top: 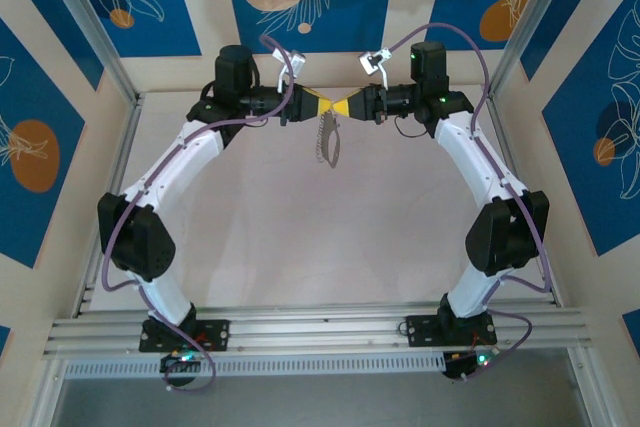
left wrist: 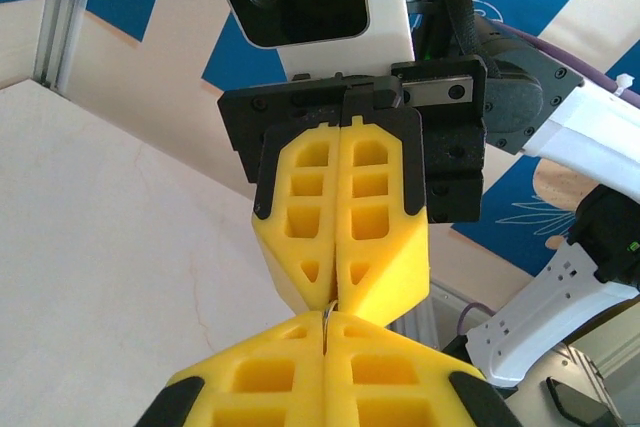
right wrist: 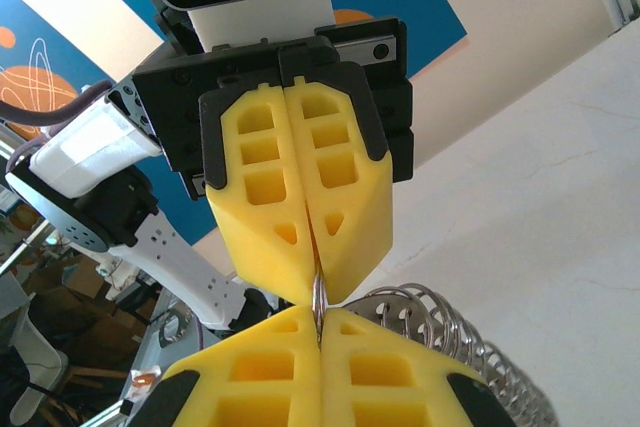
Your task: Put the keys on the keyring
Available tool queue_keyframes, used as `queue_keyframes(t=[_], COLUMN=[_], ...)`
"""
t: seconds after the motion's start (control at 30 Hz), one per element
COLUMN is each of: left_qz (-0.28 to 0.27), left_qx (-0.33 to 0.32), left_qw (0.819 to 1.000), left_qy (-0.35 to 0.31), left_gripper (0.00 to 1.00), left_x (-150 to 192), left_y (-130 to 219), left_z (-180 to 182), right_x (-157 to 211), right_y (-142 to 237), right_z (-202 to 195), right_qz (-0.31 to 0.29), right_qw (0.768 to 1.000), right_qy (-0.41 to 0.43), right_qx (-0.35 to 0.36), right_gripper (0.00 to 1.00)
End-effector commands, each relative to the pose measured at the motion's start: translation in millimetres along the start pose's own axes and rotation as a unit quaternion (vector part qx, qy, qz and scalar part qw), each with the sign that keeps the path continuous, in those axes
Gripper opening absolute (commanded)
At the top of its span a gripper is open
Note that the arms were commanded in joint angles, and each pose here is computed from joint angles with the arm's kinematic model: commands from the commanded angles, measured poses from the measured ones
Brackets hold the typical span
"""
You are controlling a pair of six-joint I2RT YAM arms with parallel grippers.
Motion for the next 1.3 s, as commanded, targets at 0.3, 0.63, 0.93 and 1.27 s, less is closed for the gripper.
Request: queue_keyframes(t=[0.3, 0.63, 0.93, 1.27], left_qz=[-0.071, -0.169, -0.204, -0.206], left_qx=[0.015, 0.042, 0.039, 0.044], left_qw=[0.997, 0.985, 0.978, 0.977], left_qy=[-0.024, -0.013, -0.013, -0.016], left_gripper=[0.0, 0.0, 0.0, 0.0], left_x=[-10.0, -22.8, -28.2, -29.7], left_y=[-0.6, 9.5, 16.4, 15.0], left_z=[-10.6, -26.0, -40.1, -48.5], right_x=[-4.1, 38.0, 71.8, 66.7], right_y=[26.5, 46.8, 26.7, 2.6], right_z=[44.8, 47.2, 49.0, 70.2], right_qz=[-0.048, -0.197, -0.268, -0.274], right_qw=[0.997, 0.968, 0.936, 0.925], right_qy=[0.055, 0.067, 0.095, 0.149], right_qx=[0.007, 0.14, 0.206, 0.217], right_gripper=[0.44, 0.47, 0.48, 0.49])
Point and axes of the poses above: each hand's point on the last joint's axis, 136 mm out from that joint toward the fingers, its own y axis back along the fingers, its own z axis along the line the jaws close on, x = y × z, the point moved 9 cm from there along y, back along the fingers, and after that the axes turned 9 degrees about -y, right-handed, at the moved point
